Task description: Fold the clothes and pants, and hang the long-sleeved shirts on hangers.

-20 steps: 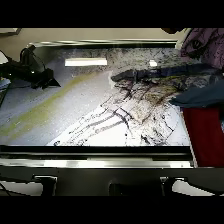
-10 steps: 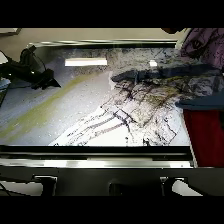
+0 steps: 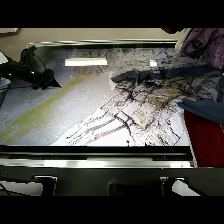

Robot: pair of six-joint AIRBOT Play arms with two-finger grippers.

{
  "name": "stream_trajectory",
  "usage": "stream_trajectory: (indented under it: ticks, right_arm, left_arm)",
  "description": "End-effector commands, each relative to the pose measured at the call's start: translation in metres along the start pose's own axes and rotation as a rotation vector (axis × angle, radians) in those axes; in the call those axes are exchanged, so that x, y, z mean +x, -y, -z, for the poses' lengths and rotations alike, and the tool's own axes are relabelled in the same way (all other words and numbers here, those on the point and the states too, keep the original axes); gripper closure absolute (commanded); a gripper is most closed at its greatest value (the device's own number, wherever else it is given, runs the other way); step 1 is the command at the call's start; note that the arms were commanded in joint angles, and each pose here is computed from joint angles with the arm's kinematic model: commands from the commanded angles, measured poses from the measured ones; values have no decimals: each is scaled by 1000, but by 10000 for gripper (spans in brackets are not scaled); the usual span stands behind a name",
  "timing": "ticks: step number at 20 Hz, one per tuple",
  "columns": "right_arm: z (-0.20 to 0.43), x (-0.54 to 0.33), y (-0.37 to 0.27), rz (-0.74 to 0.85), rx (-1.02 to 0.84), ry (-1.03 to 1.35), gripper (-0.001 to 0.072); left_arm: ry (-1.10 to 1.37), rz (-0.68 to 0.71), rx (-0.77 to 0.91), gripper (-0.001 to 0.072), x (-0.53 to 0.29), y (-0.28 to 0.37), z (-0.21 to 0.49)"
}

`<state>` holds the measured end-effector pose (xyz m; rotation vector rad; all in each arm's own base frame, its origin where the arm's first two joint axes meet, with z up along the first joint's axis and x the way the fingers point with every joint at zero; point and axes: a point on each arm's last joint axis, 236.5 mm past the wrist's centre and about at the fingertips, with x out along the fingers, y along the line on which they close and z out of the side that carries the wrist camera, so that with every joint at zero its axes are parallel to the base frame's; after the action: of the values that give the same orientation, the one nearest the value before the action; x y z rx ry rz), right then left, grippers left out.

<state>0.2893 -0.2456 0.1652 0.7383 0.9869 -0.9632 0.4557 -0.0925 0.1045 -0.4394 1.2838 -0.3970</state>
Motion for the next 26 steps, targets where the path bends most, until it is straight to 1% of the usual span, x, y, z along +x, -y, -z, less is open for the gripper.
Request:
stream_trajectory:
  ticks: [1, 4, 10, 16, 26]
  right_arm:
    - [10, 4, 39, 147, -13, -8, 682]
    - [18, 14, 55, 202, -18, 0, 682]
    - [57, 57, 81, 300, 15, -89, 682]
    - [94, 83, 104, 375, -9, -169, 681]
    - [122, 81, 120, 455, 22, -265, 681]
  left_arm:
    - [-2, 0, 0, 687, 0, 0, 0]
    - [-4, 0, 0, 687, 0, 0, 1]
    - [-6, 0, 0, 687, 0, 0, 2]
    - [-6, 0, 0, 687, 0, 0, 2]
    - [-7, 0, 1, 687, 0, 0, 2]
